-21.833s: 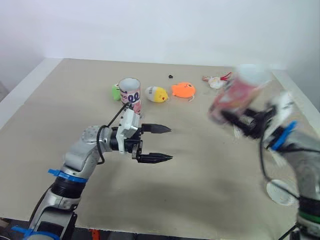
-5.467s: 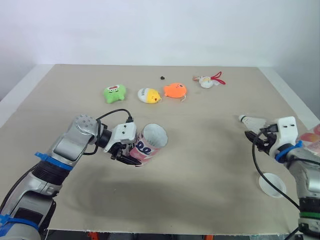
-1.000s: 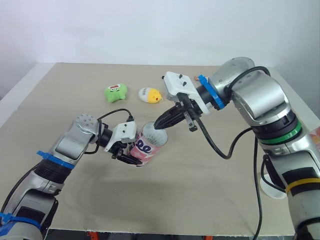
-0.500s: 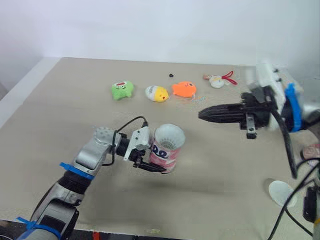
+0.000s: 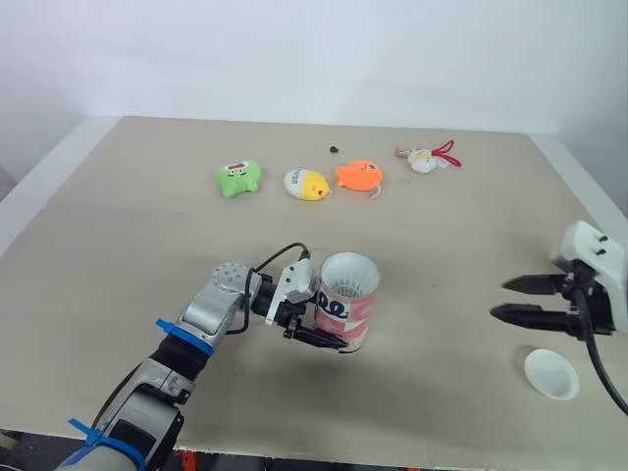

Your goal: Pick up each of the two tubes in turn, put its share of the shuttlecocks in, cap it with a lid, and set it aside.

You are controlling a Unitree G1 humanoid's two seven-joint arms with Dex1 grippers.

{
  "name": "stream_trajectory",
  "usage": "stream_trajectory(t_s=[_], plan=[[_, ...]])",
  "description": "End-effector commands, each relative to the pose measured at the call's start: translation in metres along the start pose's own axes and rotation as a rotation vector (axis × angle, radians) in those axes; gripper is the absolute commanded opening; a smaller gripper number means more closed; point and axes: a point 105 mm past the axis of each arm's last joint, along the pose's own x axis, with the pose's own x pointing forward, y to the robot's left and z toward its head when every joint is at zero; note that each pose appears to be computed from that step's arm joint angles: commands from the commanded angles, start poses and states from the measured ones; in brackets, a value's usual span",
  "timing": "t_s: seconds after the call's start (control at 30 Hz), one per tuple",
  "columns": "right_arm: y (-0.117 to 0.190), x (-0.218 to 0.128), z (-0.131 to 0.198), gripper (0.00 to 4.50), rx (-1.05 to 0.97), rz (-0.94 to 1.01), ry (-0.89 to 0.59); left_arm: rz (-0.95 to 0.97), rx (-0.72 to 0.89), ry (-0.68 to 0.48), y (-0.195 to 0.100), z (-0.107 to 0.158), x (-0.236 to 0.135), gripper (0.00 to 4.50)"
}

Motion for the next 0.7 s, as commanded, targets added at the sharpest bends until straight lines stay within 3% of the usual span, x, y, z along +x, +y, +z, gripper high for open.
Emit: stream_trajectory(t_s=[0.03, 0.3, 0.7], plan=[[-0.018, -0.019, -0.023, 4.35, 0.034, -0.053, 0.04, -0.029, 0.004, 0.074, -0.007, -0.01, -0.001, 2.83], [-0.039, -0.029, -0.077, 4.35, 0.198, -0.09, 0.114, -0.018, 0.022, 0.116, -0.011, -0.023, -0.003, 2.83], [-0.033, -0.005, -0.107, 4.35, 0.277, -0.035, 0.192, 0.008, 0.062, 0.086, -0.007, -0.021, 0.0, 2.83]])
